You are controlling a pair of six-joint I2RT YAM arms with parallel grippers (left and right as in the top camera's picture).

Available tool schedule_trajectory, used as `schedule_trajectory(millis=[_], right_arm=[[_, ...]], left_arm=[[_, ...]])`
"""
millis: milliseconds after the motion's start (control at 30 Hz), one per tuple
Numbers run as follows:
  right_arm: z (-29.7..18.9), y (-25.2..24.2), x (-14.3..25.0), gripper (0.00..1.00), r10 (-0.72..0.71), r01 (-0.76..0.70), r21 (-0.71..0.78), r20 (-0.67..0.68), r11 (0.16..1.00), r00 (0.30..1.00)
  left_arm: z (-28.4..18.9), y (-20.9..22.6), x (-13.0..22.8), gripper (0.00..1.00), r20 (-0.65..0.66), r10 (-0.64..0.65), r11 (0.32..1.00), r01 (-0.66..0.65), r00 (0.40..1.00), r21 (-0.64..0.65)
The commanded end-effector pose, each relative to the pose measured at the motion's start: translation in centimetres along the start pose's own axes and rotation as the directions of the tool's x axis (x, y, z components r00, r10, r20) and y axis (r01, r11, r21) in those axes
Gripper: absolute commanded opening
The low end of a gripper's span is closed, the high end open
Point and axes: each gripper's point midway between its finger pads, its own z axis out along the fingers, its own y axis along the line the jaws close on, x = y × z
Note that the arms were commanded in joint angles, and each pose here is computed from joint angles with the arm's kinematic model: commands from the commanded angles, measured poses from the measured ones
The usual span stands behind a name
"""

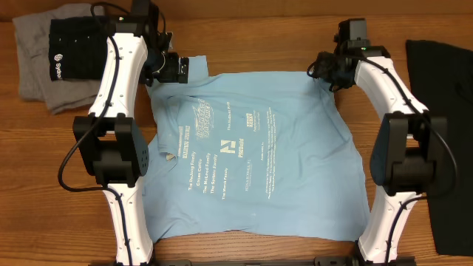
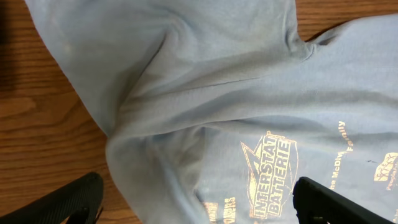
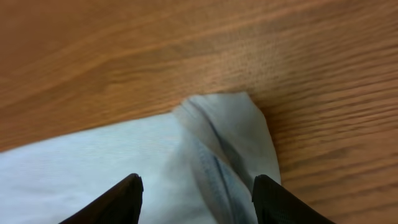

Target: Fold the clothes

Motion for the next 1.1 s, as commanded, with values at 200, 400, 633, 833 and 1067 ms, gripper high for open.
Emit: schedule_trajectory(millis=[200, 400, 633, 833, 1067], right_arm=[[3.2, 0.2, 1.3, 0.59, -0.154, 0.155, 0.069, -0.024, 0.985, 0.988], [3.8, 0.2, 1.5, 0.43, -0.163, 0.164, 0.090, -0.022, 0.982, 0.986], [3.6, -0.8, 0.6, 0.13, -0.141, 0.138, 0.154, 0.013, 0.979, 0.990], [3.4, -1.7, -0.4, 0.04, -0.144, 0.130, 0.214, 0.053, 0.968, 0.988], [2.6, -4.6, -2.8, 0.04, -0.070, 0.037, 0.259, 0.123, 0.965, 0.990]], left_arm=[[0.9, -0.2, 0.0, 1.00, -0.002, -0.004, 1.000, 0.004, 1.000, 0.015], [0.9, -0.1, 0.1, 1.00, -0.007, -0.005, 1.000, 0.005, 1.000, 0.014], [0.9, -0.1, 0.1, 1.00, -0.006, -0.004, 1.000, 0.005, 1.000, 0.014], [0.9, -0.1, 0.1, 1.00, -0.006, -0.005, 1.000, 0.005, 1.000, 0.014], [0.9, -0.1, 0.1, 1.00, -0.005, -0.005, 1.000, 0.005, 1.000, 0.014]])
